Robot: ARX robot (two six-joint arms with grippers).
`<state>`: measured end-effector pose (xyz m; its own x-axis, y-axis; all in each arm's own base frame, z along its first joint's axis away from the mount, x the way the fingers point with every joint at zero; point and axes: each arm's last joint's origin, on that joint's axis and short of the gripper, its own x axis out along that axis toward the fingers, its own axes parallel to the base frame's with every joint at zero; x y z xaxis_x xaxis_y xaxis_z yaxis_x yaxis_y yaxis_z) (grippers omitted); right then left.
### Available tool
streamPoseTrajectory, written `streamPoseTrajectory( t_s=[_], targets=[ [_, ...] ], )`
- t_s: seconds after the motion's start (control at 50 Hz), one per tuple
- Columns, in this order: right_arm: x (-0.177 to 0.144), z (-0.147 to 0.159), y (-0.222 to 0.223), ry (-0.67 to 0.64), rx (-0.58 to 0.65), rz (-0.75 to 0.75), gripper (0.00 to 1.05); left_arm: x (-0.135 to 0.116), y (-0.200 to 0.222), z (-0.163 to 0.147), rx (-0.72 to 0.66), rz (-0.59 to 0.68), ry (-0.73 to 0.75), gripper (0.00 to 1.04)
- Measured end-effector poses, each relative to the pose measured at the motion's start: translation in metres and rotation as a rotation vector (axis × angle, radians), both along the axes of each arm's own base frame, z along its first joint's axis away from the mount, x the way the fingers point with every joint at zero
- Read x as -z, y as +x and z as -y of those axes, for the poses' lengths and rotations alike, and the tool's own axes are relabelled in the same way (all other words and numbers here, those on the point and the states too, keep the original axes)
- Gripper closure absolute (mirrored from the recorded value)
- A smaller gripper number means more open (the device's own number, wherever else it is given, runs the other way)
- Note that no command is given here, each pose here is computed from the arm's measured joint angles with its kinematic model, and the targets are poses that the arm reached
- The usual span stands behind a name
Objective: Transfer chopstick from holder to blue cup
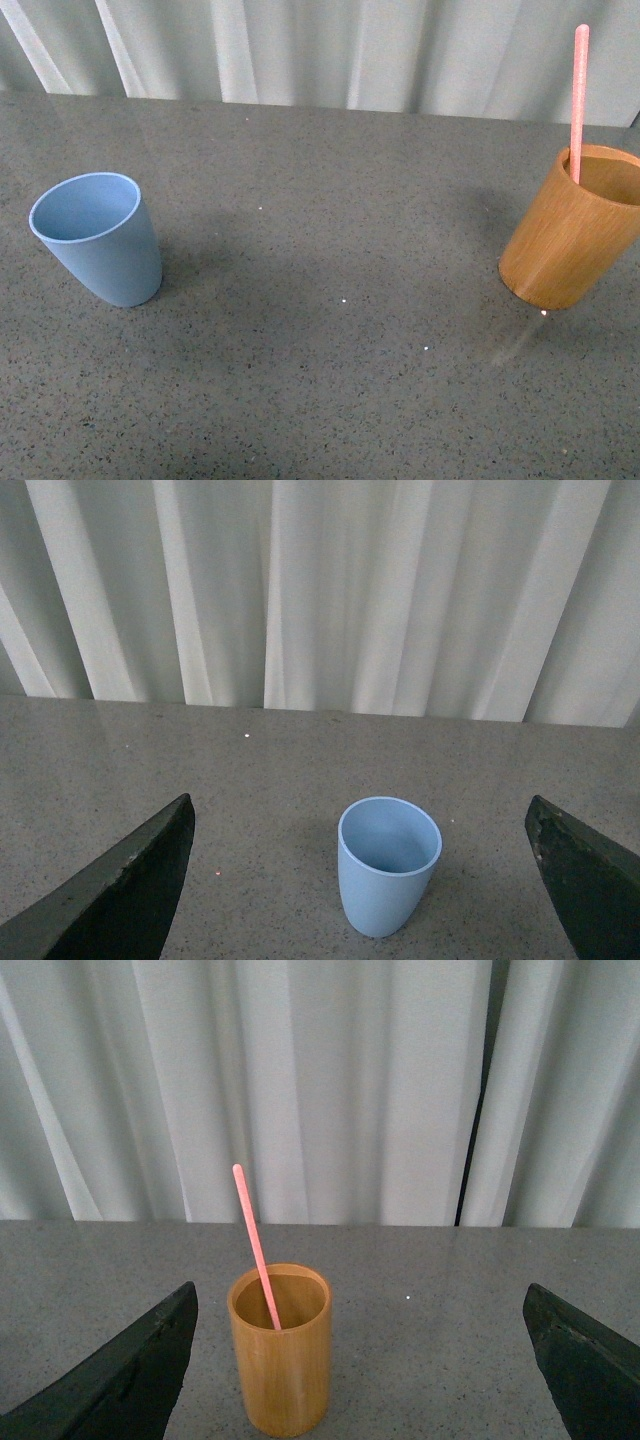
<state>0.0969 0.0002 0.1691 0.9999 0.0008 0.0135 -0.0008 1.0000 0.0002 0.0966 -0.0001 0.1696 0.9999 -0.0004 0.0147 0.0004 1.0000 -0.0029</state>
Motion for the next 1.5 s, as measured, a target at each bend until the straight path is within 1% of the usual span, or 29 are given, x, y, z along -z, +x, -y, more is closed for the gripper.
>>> streamPoseTrajectory(
  t_s=[1.501],
  targets=[
    [0.0000,0.0000,0.0000,0.000,0.000,0.000,0.10,0.0000,0.0000,0.0000,0.000,0.000,0.000,0.07]
  ],
)
